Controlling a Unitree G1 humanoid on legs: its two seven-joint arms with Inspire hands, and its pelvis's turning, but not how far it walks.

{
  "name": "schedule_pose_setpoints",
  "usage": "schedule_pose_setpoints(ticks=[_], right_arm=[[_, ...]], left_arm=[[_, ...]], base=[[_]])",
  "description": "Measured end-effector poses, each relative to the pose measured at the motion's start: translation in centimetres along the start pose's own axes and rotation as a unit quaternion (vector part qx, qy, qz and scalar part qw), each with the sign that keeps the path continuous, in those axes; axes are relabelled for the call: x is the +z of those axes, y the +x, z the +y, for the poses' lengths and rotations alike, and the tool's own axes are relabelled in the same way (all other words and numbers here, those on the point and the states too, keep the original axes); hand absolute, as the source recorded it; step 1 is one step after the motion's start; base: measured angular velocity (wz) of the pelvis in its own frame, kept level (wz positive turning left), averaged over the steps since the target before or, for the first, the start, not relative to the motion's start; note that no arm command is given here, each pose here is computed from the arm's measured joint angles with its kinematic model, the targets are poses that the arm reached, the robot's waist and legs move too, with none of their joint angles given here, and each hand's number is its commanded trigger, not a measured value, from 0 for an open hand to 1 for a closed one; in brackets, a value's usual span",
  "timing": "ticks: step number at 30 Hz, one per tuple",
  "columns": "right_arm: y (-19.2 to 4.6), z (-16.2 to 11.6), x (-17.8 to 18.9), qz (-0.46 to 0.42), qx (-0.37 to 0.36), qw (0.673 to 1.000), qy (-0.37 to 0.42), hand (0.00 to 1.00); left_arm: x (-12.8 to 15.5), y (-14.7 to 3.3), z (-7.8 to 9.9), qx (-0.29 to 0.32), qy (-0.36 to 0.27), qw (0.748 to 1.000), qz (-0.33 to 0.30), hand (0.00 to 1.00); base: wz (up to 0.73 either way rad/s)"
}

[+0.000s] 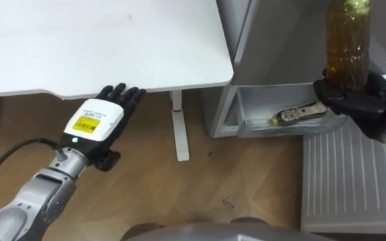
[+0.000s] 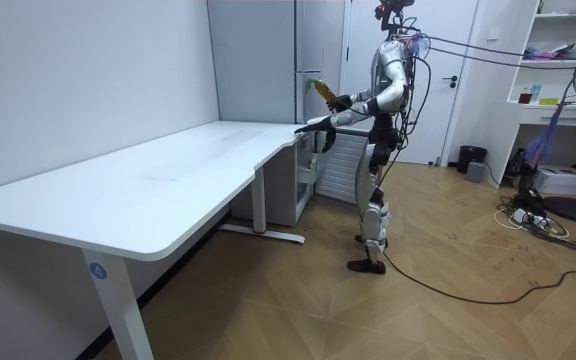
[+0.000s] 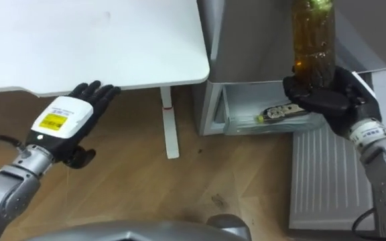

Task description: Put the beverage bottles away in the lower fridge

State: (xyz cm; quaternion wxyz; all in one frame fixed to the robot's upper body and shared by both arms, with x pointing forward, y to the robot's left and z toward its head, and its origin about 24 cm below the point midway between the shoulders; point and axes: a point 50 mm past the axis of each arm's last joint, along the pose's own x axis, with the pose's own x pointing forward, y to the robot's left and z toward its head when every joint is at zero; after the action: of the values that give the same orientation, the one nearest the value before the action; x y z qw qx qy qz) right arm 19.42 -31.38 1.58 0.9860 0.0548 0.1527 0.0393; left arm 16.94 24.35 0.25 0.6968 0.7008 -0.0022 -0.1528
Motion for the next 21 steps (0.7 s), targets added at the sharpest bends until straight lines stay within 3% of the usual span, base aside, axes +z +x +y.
schedule_pose_setpoints(ticks=[4,9,14,21], right_arm=[[-1.2,-1.1,-0.3,0.011,-0.025,0.999,-0.018,1.0],[-2.0,-1.6,-0.7,0.02,-0.039,0.999,-0.021,1.0],[-2.5,-1.9,-0.9,0.029,-0.038,0.998,-0.029,1.0],[-3.4,-2.5,-1.2,0.037,-0.057,0.997,-0.026,1.0]], left_arm=[[-4.0,-1.4,0.8,0.07,0.012,0.994,0.089,0.0],[-6.5,-3.3,0.6,0.135,0.002,0.975,0.174,0.0],[-7.4,-5.6,-0.1,0.195,-0.075,0.944,0.256,0.0],[-9.8,-10.5,-2.1,0.276,-0.174,0.847,0.42,0.0]], base=[[-0.06],[-0.11],[0.03],[0.0]])
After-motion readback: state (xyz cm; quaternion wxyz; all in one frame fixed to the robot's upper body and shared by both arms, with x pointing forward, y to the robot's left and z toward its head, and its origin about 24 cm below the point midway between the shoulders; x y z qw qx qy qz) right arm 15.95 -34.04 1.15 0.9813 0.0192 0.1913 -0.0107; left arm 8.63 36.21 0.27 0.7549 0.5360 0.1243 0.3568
